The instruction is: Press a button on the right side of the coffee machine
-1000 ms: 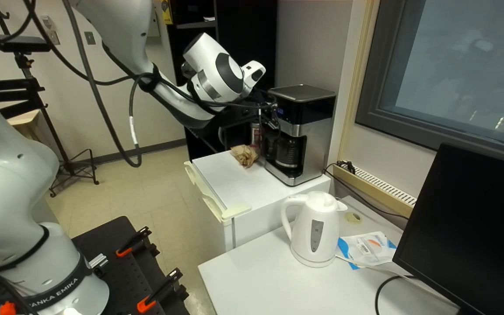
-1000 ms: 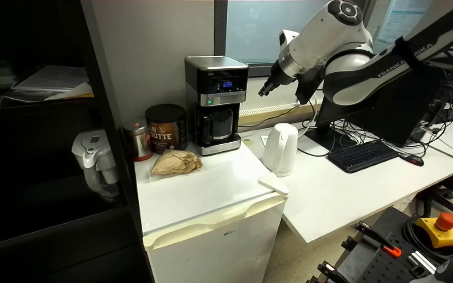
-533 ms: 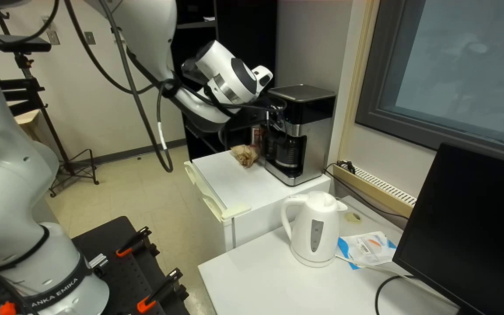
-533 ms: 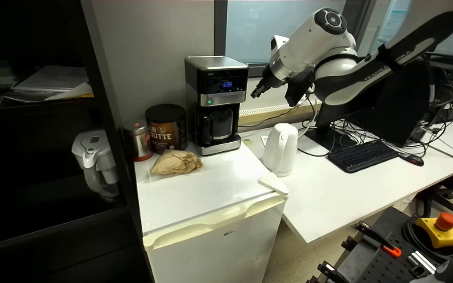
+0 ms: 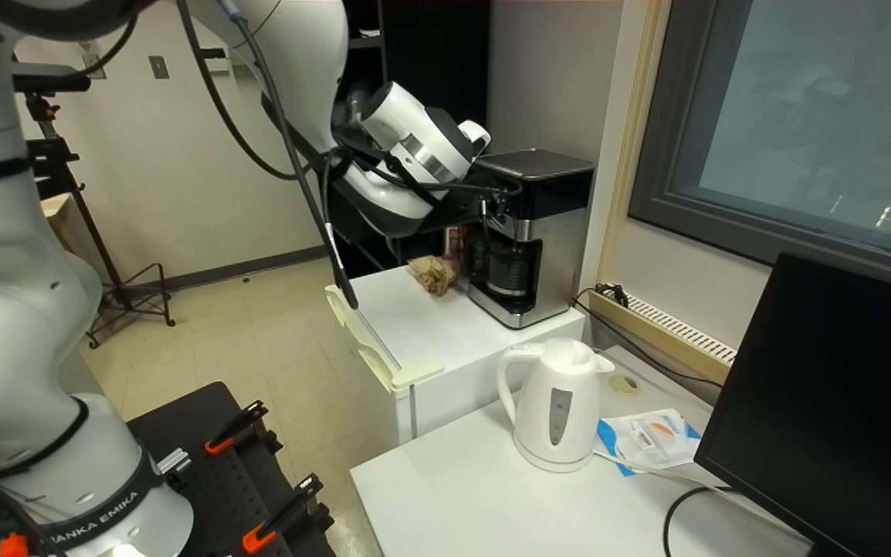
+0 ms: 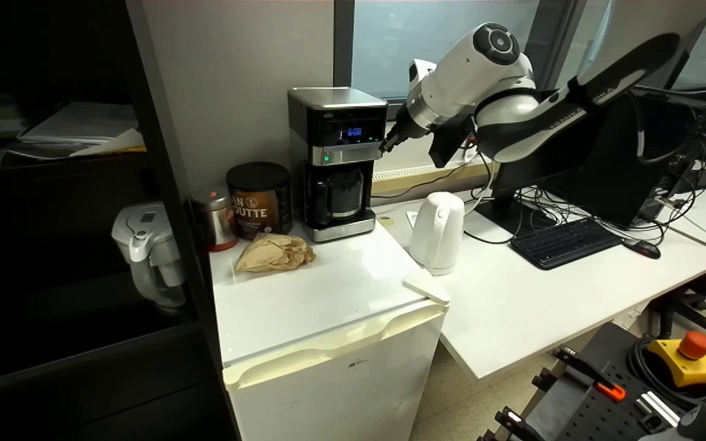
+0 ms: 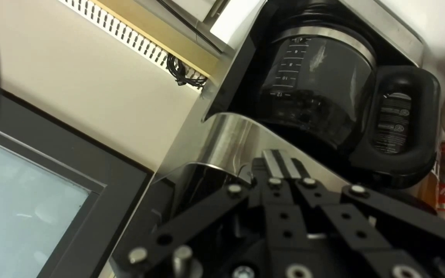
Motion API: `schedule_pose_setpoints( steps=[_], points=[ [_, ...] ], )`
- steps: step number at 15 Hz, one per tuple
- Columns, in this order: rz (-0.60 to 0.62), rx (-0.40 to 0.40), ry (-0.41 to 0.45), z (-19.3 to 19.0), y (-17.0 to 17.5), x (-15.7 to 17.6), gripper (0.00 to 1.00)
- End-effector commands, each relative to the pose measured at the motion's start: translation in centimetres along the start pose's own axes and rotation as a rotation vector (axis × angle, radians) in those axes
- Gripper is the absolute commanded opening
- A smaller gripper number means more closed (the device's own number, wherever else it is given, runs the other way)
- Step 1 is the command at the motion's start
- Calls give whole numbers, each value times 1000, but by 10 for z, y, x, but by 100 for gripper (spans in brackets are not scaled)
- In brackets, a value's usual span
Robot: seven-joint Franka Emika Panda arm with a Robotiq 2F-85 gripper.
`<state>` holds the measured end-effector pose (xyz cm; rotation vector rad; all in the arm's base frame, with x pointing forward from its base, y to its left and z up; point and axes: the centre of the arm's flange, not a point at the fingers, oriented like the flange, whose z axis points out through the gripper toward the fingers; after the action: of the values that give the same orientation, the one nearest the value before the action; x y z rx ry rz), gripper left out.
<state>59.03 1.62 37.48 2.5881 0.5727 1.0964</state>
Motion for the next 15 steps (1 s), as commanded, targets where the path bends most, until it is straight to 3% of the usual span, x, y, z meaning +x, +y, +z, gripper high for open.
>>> schedule_pose_setpoints(
  steps=[1, 10, 15],
  points=[
    [3, -9, 31, 22, -8, 5, 3],
    [14, -6, 62, 35, -10, 13, 2],
    [-13, 7, 74, 15, -23, 5, 3]
  ],
)
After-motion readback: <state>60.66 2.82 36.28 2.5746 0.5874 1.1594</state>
